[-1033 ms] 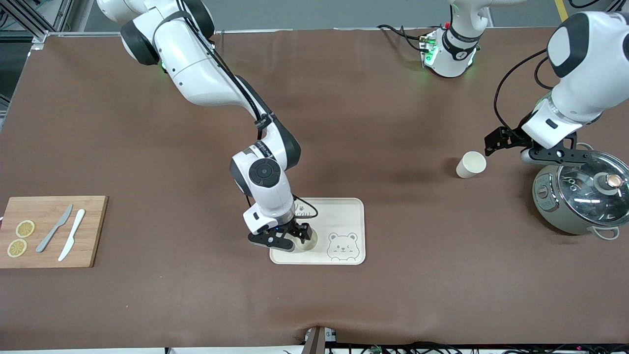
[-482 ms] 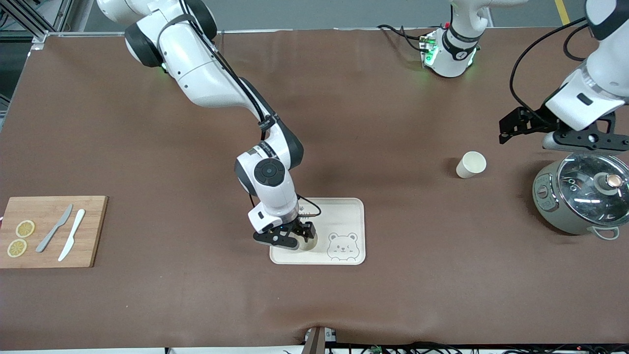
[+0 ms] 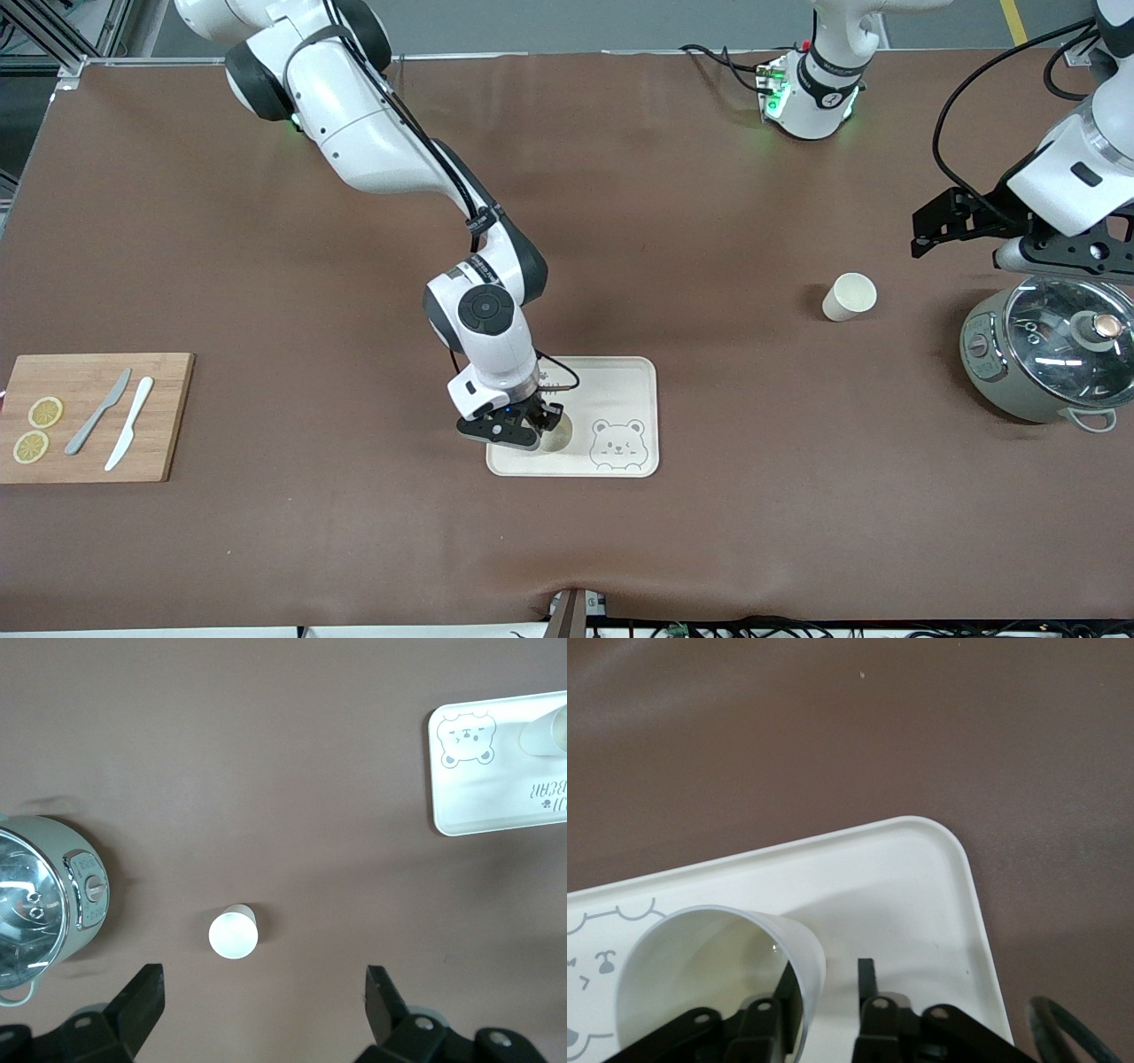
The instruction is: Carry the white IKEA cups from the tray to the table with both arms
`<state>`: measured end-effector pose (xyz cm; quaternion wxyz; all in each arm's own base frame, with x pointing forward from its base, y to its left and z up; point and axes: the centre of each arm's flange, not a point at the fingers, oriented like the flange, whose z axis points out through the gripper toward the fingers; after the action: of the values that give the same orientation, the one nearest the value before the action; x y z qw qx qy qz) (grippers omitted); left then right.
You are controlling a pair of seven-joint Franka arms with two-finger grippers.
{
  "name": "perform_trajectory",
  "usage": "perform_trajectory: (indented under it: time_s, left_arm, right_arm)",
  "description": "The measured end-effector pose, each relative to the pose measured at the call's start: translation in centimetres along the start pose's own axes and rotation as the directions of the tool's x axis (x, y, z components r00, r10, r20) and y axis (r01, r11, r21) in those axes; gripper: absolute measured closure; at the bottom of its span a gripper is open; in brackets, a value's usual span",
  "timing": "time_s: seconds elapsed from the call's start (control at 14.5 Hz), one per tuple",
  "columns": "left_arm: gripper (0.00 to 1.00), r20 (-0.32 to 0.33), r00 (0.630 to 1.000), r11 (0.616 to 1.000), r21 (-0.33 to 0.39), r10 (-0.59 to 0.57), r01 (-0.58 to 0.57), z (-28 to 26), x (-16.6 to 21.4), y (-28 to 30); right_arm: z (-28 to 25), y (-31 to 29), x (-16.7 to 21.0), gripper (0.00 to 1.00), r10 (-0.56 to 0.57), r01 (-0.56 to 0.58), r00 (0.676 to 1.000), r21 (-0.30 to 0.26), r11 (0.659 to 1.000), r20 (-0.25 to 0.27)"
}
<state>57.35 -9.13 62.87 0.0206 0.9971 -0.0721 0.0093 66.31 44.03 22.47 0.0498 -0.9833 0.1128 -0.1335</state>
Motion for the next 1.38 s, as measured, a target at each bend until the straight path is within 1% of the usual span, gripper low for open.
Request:
perform_trajectory:
  time_s: [0.07, 0.14, 0.21, 0.41, 0.76, 0.89, 1.1, 1.17, 1.31, 1.38]
  left_arm:
    - [0.00, 0.001, 1.000, 1.000, 0.000, 0.003, -0.003, 0.1, 0.1, 0.2]
    - [0.00, 0.002, 1.000, 1.000, 0.000, 0.011, -0.011, 0.1, 0.1, 0.6]
    - [0.00, 0.003, 1.000, 1.000, 0.000, 0.020, -0.020, 0.2, 0.1, 1.2]
    - [0.00, 0.003, 0.999, 0.999, 0.002, 0.035, -0.035, 0.2, 0.1, 2.5]
    - [0.00, 0.010, 0.999, 0.999, 0.003, 0.031, -0.031, 0.1, 0.0, 2.3]
    - [0.00, 0.013, 1.000, 1.000, 0.003, 0.029, -0.029, 0.1, -0.1, 2.2]
    - [0.00, 0.013, 1.000, 1.000, 0.005, 0.027, -0.027, 0.0, -0.1, 2.0]
    - [0.00, 0.013, 0.999, 0.999, 0.015, 0.037, -0.037, 0.0, 0.0, 1.8]
    - [0.00, 0.014, 0.997, 0.995, 0.062, 0.077, -0.077, 0.0, 0.0, 1.3]
    - [0.00, 0.016, 0.996, 0.993, 0.075, 0.088, -0.089, 0.0, 0.0, 1.1]
  right_arm:
    - [0.0, 0.0, 0.0, 0.83, 0.000, 0.000, 1.000, 0.001, 1.000, -0.001]
    - [0.0, 0.0, 0.0, 0.93, 0.000, 0.000, 1.000, 0.002, 1.000, -0.002]
    - [-0.1, -0.1, 0.1, 0.96, 0.001, -0.001, 1.000, 0.003, 1.000, -0.003]
    - [-0.1, -0.1, 0.0, 0.96, 0.001, -0.001, 1.000, 0.003, 1.000, -0.003]
    - [-0.7, -0.3, 0.4, 0.96, 0.004, -0.004, 1.000, 0.012, 1.000, -0.013]
    - [-2.1, -0.6, 1.1, 0.96, 0.013, -0.013, 1.000, 0.017, 1.000, -0.021]
    - [-5.0, -0.8, 2.0, 0.96, 0.020, -0.020, 1.000, -0.004, 1.000, -0.008]
    - [-6.1, -0.8, 2.2, 0.96, 0.015, -0.015, 1.000, -0.008, 1.000, -0.005]
    - [-8.3, -0.5, 2.8, 0.96, -0.014, 0.014, 1.000, -0.033, 0.999, 0.015]
    - [-9.4, -0.1, 3.1, 0.96, -0.027, 0.028, 0.999, -0.042, 0.999, 0.024]
